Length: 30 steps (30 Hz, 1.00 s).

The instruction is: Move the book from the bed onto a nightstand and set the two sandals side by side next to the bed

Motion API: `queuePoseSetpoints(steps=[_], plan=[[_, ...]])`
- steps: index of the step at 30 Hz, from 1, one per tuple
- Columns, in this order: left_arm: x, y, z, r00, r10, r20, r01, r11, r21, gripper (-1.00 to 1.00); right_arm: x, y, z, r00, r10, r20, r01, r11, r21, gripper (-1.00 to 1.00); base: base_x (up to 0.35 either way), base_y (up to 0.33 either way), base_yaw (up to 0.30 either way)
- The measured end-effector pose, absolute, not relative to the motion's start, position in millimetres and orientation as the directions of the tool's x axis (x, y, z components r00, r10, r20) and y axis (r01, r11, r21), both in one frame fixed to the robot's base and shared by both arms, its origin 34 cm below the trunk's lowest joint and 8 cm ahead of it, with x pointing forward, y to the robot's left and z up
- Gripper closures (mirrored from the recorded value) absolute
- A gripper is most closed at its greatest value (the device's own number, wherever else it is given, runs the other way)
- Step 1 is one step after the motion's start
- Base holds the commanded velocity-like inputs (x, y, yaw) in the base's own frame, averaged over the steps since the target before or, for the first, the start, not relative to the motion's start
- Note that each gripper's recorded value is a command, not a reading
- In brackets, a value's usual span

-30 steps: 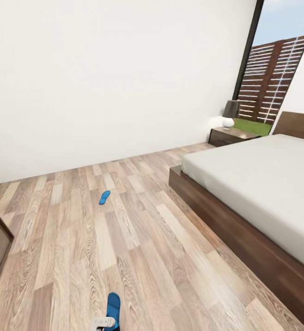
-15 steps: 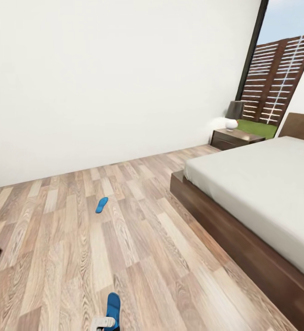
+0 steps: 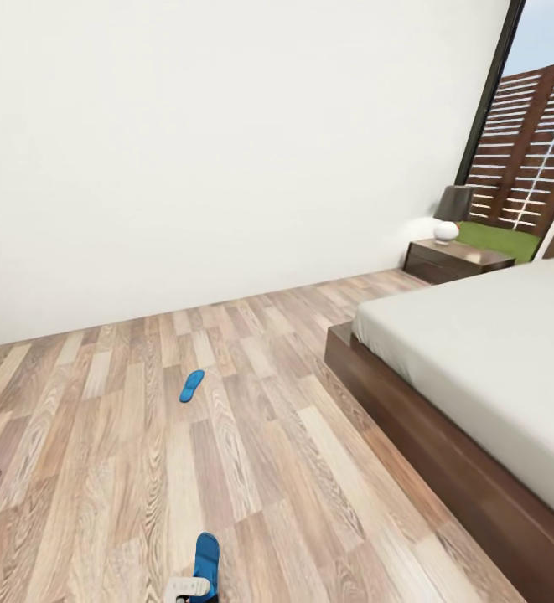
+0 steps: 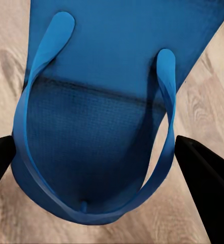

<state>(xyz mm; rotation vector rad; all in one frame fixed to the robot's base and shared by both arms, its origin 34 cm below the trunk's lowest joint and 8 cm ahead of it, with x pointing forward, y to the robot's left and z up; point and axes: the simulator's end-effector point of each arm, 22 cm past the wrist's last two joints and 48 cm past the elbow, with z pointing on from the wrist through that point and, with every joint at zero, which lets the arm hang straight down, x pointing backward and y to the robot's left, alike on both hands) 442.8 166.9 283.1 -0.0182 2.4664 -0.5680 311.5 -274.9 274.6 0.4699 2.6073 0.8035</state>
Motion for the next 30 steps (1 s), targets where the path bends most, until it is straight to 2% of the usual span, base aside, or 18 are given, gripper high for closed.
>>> queuePoseSetpoints(steps=[30], plan=[[442.8,166.8,283.1,-0.819,-0.142,-0.556,0.115,0.908,-0.403,1.0,311.5,-274.8,274.5,-0.876,0.414,-0.248,0.203,0.782,0.589,-1.0,0.33,0.0,0.013]])
